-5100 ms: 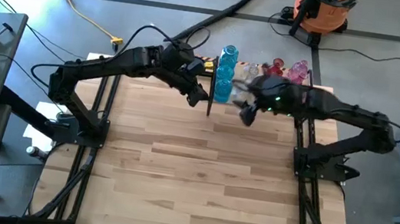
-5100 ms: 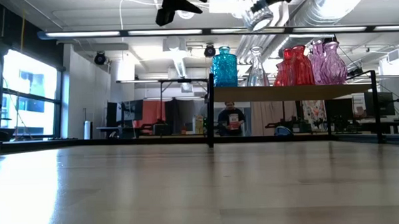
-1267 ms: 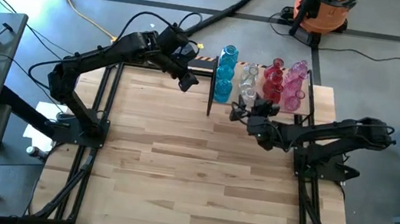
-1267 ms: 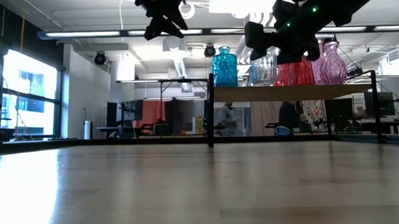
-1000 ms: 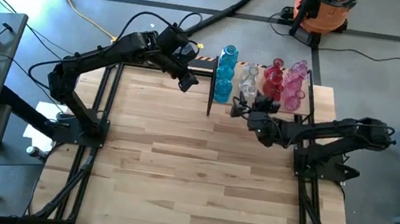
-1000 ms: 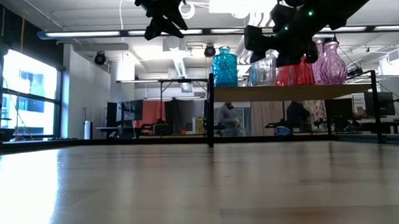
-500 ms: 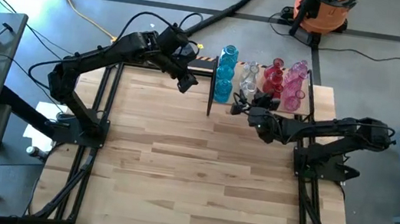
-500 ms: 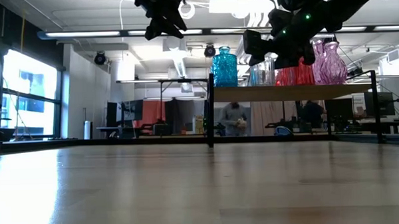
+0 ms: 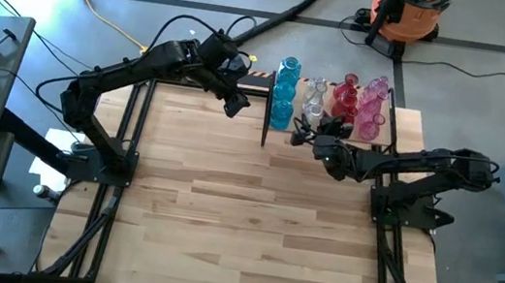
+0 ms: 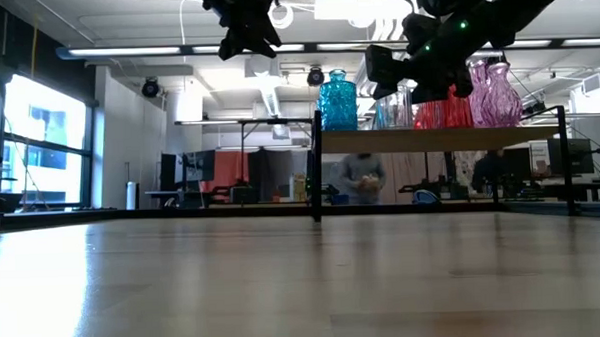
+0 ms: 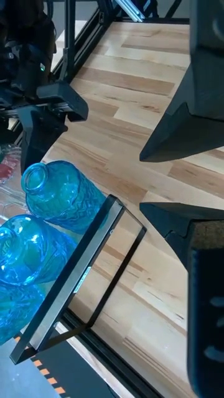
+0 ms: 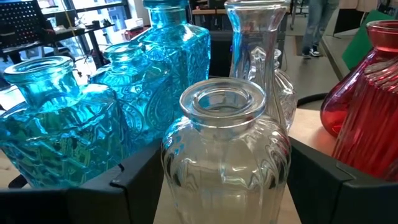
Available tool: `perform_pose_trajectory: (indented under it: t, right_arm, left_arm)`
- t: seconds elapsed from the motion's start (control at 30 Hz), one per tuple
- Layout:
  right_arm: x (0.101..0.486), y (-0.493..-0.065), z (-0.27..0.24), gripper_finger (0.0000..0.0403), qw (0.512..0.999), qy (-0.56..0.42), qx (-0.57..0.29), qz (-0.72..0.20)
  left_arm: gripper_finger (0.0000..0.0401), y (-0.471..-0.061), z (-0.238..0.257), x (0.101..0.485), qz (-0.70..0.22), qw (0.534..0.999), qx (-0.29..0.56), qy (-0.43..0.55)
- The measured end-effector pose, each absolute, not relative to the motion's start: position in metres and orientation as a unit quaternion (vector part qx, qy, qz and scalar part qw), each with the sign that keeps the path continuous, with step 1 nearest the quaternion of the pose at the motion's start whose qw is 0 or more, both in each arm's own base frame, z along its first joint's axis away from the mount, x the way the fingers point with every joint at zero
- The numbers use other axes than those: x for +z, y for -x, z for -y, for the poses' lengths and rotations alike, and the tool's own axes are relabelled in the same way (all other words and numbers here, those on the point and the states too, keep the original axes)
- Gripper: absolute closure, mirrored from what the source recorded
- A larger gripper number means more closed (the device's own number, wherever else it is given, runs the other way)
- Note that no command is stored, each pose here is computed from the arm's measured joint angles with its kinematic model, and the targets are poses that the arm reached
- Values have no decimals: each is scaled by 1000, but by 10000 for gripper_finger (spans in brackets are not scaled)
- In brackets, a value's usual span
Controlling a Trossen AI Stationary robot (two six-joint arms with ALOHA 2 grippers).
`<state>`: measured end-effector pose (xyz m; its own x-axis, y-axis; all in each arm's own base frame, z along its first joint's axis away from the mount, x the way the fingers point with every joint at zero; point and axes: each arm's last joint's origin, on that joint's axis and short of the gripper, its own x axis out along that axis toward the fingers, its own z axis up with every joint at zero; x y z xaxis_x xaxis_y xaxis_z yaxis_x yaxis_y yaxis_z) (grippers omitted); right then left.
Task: Sort vases onto shelf
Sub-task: Put the transparent vase on the shelf aligned with the other transparent vase
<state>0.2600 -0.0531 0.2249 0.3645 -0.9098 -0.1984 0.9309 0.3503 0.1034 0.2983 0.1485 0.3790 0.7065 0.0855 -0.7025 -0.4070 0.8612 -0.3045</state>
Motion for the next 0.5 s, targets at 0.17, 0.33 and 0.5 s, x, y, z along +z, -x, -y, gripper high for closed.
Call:
perform_pose_trajectory:
  t: [0.17,0.33,0.5]
  right_arm:
    - [224,-259,53,146,819,-96,-562,-60]
    - [223,-259,53,146,819,-94,-563,-64]
    - [223,-259,53,146,818,-94,-564,-64]
  left_arm:
    - [295,-298,-148,379,-358,896,138,225]
    - [295,-298,-149,379,-358,896,138,224]
    - [295,-298,-149,379,-358,896,138,225]
